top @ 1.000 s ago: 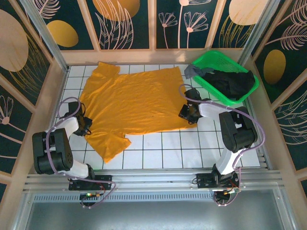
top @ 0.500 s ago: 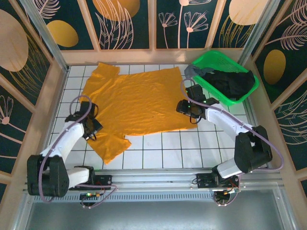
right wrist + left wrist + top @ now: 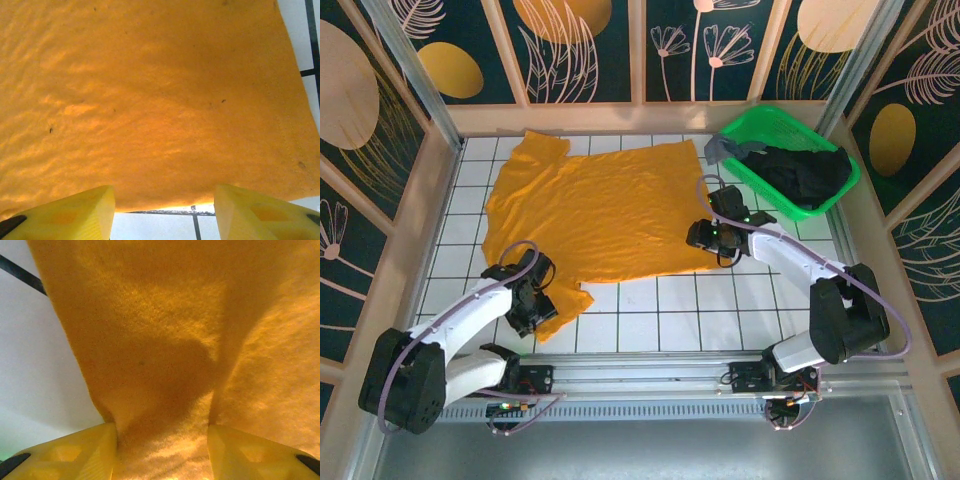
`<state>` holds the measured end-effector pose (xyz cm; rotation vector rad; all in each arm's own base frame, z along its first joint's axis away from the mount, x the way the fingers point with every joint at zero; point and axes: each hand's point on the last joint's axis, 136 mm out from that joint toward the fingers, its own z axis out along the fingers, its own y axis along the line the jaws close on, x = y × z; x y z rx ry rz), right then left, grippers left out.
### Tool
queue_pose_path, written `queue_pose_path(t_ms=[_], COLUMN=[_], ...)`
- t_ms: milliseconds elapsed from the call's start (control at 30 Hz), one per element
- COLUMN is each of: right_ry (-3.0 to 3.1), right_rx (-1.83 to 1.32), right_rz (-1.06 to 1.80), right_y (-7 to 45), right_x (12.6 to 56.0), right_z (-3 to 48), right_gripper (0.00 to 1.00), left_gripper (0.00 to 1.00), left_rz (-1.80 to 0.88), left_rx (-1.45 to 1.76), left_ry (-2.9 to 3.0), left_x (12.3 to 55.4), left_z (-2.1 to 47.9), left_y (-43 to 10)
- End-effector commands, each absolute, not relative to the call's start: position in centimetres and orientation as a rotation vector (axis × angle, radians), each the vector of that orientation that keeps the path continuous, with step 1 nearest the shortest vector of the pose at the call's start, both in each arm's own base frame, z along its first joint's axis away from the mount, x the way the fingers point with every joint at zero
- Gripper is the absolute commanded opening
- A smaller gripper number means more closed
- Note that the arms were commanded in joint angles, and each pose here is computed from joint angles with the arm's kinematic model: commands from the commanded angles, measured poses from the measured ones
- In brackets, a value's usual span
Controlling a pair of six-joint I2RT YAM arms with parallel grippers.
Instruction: Fold and stack the t-shirts
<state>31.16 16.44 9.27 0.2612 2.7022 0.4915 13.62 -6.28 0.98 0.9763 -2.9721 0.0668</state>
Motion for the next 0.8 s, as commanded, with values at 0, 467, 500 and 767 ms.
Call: queue_pose_path(t_ms=[0,467,500,767], right_ry=[2.718,2.714,2.712,2.743], right_rx=[0.287,0.752,0.748,0.786], right_rz=[0.473,0.341,0.346,0.391], right_y=[16.0,7.1,7.1,7.9], right_x=[30.6,29.4,29.6,29.6], right_z=[8.8,4.4,4.4,3.2], right_gripper=[0.56,0.51,0.51,0.4], left_gripper=[0.48,0.0,0.0,0.0], left_rz=[0.054,0.019,0.022,0.06], left_rx=[0.999,1.13,1.136,1.152], left_ry=[-2.944,-3.002,-3.0,-3.004], left_x=[13.0,13.9,13.8,14.2], left_z=[-0.1,2.5,2.7,3.0], left_y=[-6.3,-5.2,-5.1,-5.5])
